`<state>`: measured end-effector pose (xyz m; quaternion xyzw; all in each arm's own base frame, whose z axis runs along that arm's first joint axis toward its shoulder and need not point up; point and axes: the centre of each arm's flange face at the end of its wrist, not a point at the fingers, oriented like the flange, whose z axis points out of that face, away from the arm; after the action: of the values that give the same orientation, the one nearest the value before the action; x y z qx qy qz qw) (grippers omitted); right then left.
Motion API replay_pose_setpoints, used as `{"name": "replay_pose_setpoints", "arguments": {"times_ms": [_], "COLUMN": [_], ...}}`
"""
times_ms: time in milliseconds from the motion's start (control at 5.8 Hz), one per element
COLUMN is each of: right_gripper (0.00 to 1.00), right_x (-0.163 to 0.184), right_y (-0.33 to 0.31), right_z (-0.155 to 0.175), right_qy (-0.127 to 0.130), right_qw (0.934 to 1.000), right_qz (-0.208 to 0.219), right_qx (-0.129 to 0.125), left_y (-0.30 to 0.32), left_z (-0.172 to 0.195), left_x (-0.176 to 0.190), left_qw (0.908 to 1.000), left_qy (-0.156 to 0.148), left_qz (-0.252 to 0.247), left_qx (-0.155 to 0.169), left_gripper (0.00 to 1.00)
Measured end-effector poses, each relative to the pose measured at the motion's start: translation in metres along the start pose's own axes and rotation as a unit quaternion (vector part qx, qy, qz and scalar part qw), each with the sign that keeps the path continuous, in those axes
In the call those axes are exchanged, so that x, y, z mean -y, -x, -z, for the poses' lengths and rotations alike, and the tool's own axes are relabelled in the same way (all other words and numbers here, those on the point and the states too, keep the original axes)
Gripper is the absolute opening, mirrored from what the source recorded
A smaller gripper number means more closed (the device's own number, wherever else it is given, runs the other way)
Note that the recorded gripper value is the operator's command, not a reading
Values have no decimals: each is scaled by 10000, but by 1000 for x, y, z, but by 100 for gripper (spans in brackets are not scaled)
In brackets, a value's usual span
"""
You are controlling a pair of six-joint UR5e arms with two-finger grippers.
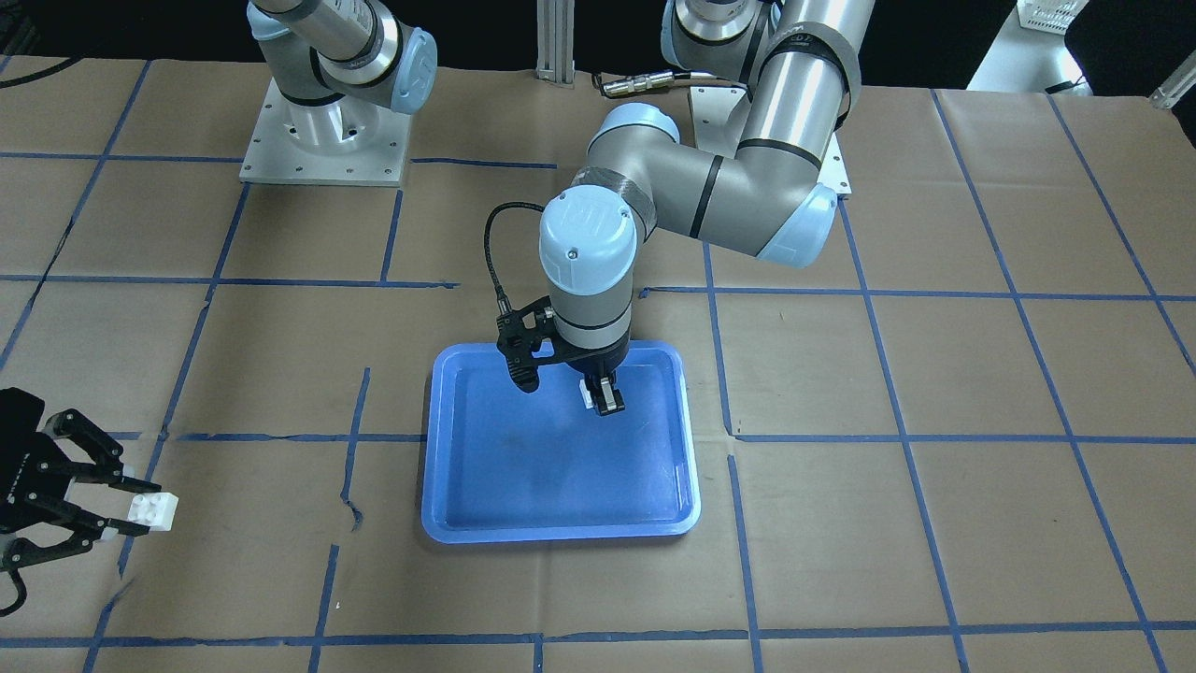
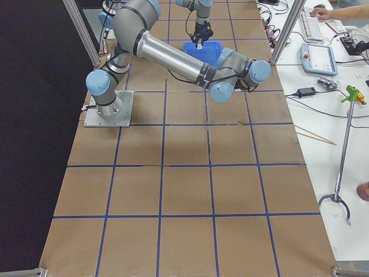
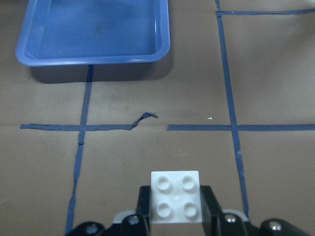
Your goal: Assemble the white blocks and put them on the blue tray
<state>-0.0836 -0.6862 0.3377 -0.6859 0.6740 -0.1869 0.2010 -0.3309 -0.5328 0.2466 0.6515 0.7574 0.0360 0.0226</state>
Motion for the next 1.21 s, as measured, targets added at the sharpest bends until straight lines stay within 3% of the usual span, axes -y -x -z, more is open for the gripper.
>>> {"name": "replay_pose_setpoints", "arguments": {"times_ms": [172,345,1034,1207], "right_gripper": [25,25,25,25], "right_x": [16,23,25,26], "right_y": [19,34,47,48], "right_z": [9,9,-1,-1], "right_qy": [-38,-67,-131,-137], "right_qw": [9999,9998,9996,9996], "right_qz": [-31,-19,114,111], "right_qx": [120,182,214,221], "left_y": [2,3,2,-1], "left_z": [-6,-14,-54,-61], "left_x": [2,3,6,5], "left_qw": [9974,9948,9940,9939], "left_qy": [-38,-60,-76,-107], "left_qz": [-710,-1005,-1086,-1080], "left_qx": [84,137,146,210], "left_gripper": [12,13,22,53]}}
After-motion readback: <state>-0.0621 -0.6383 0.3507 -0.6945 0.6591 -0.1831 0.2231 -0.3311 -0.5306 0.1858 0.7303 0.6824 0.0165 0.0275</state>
